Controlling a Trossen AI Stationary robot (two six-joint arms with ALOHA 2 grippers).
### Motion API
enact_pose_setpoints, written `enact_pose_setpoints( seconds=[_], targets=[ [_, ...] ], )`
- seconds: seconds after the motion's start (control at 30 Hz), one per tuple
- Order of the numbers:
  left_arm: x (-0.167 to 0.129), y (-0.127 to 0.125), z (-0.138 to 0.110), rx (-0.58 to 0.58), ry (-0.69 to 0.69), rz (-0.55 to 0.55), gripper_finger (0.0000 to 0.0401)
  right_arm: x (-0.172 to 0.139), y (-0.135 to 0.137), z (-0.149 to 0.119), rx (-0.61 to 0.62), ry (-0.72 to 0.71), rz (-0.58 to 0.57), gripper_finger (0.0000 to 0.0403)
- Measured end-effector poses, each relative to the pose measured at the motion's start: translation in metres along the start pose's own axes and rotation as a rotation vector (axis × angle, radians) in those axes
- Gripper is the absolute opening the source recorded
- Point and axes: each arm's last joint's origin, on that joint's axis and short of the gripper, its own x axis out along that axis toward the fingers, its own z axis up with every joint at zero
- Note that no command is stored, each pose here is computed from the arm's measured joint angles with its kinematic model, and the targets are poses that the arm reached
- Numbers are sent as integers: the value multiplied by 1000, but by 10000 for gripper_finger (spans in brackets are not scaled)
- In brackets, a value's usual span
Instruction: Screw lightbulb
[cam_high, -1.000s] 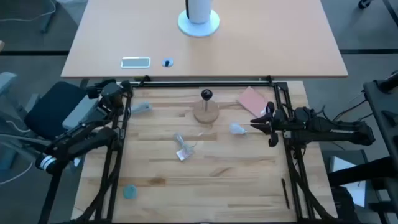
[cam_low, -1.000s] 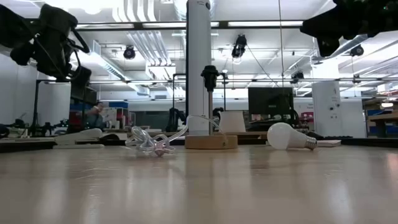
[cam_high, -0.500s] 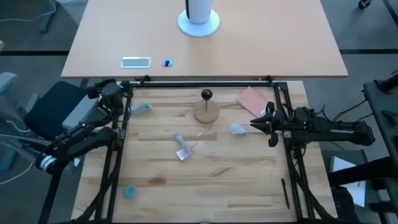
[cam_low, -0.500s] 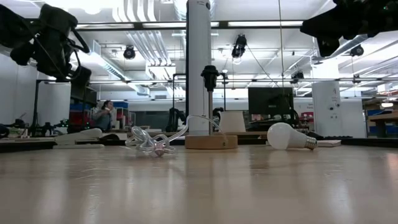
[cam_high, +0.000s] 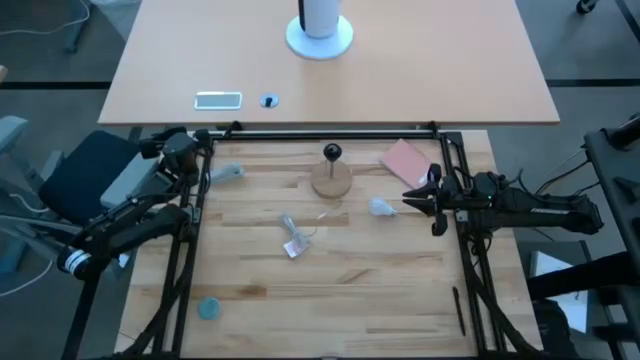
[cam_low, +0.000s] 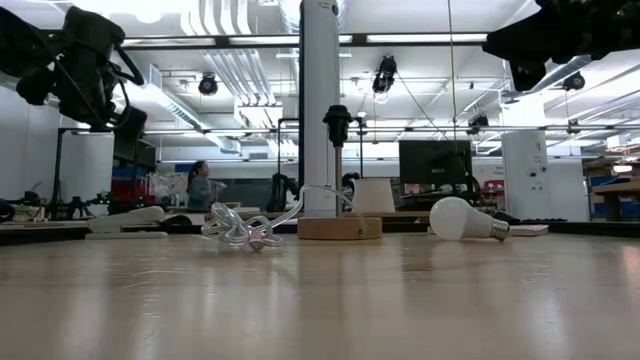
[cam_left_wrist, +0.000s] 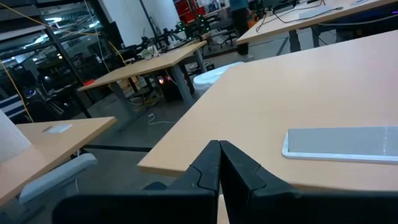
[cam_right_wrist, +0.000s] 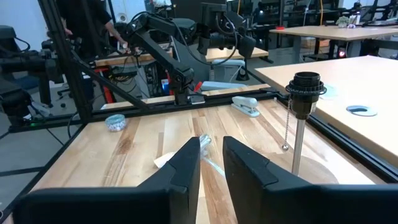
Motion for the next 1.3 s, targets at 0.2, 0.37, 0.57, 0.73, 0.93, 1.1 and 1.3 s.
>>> enact_pose_setpoints(
  seconds=[0.2, 0.37, 0.57, 0.73, 0.93, 1.1, 1.3],
  targets=[
    [0, 0, 0, 0, 0, 0, 0, 0, 0, 0, 0, 0, 0, 49],
    [0, 0, 0, 0, 0, 0, 0, 0, 0, 0, 0, 0, 0, 53],
    [0, 0, 0, 0, 0, 0, 0, 0, 0, 1, 0, -8, 1, 66],
    [0, 0, 0, 0, 0, 0, 0, 0, 0, 3, -1, -28, 3, 73],
    [0, 0, 0, 0, 0, 0, 0, 0, 0, 4, 20, -36, 4, 69],
    [-2, 0, -2, 33, 8, -11, 0, 3, 1, 8, -56, -70, 3, 56],
    [-5, 6, 2, 188, -13, -10, 0, 14, -2, 12, -62, -110, -87, 48]
  ],
)
